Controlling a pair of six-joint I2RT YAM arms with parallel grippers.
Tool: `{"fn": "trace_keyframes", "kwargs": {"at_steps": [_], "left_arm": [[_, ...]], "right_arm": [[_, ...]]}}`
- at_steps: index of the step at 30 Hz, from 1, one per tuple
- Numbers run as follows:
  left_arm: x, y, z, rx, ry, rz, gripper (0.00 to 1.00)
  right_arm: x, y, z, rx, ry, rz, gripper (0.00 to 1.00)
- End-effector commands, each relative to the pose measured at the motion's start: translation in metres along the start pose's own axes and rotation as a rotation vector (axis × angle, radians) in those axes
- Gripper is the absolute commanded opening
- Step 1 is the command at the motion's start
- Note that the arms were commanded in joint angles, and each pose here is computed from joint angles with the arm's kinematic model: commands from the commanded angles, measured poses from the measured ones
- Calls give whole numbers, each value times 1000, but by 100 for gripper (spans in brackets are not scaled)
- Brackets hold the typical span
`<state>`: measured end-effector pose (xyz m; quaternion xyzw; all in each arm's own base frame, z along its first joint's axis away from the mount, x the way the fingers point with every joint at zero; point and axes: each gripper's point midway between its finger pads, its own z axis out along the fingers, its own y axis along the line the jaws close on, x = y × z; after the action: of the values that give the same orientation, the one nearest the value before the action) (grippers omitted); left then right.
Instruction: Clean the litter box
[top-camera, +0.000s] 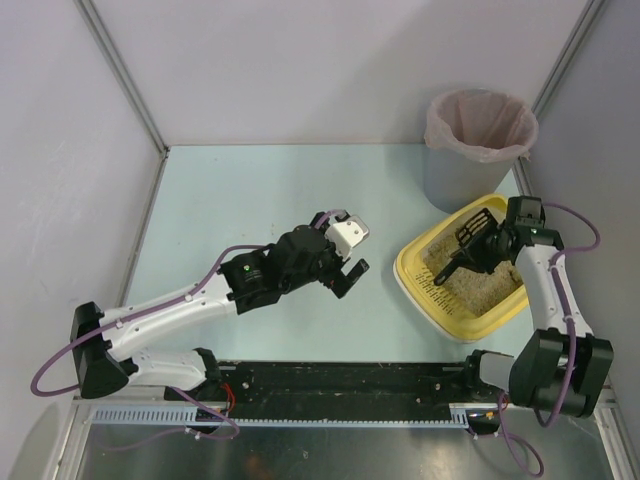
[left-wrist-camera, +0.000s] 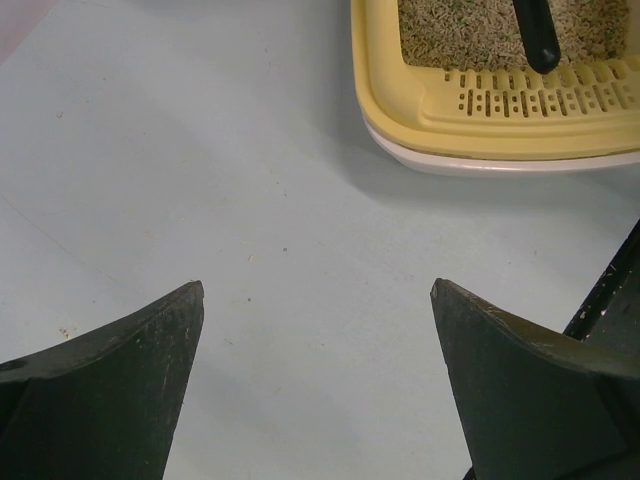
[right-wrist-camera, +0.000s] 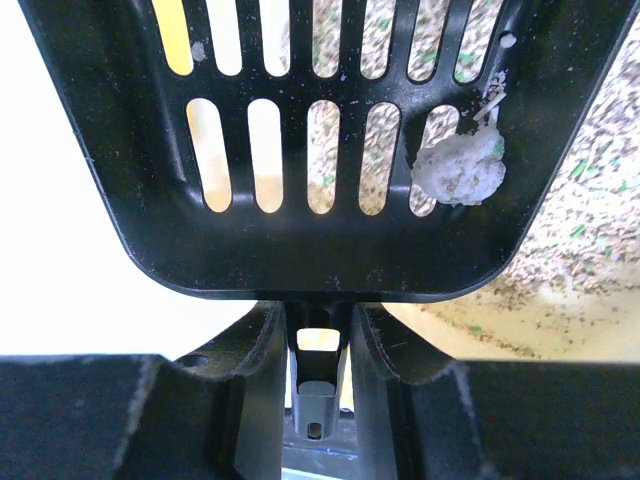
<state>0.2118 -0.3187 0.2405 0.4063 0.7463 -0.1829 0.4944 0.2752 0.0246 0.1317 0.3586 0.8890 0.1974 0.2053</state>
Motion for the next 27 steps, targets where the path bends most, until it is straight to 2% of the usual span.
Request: {"fn": "trace_keyframes", "kwargs": {"at_steps": [1, 5, 12, 17, 22, 24, 26, 27], "left_arm": [[-11, -4, -2, 20, -40, -7, 100], [-12, -9, -2, 46, -44, -19, 100], [-13, -18, -2, 92, -44, -36, 100], [-16, -14, -6, 77, -57, -36, 100], [-16, -14, -6, 75, -57, -36, 100], [-16, -15, -5, 78, -55, -35, 100], [-14, -16, -3, 80, -48, -36, 100], [-14, -16, -3, 83, -48, -35, 100]], "right_arm": [[9, 17, -24, -56, -21, -6, 0], [15, 13, -48, -30, -65, -2, 0], [12, 35, -80, -68, -92, -19, 0], [-9, 67, -107, -108, -142, -61, 0], [-36, 91, -105, -113, -140, -97, 0], [-52, 112, -118, -153, -169, -124, 0], [-64, 125, -111, -149, -159, -130, 0], [-73, 143, -124, -190, -194, -150, 0]]}}
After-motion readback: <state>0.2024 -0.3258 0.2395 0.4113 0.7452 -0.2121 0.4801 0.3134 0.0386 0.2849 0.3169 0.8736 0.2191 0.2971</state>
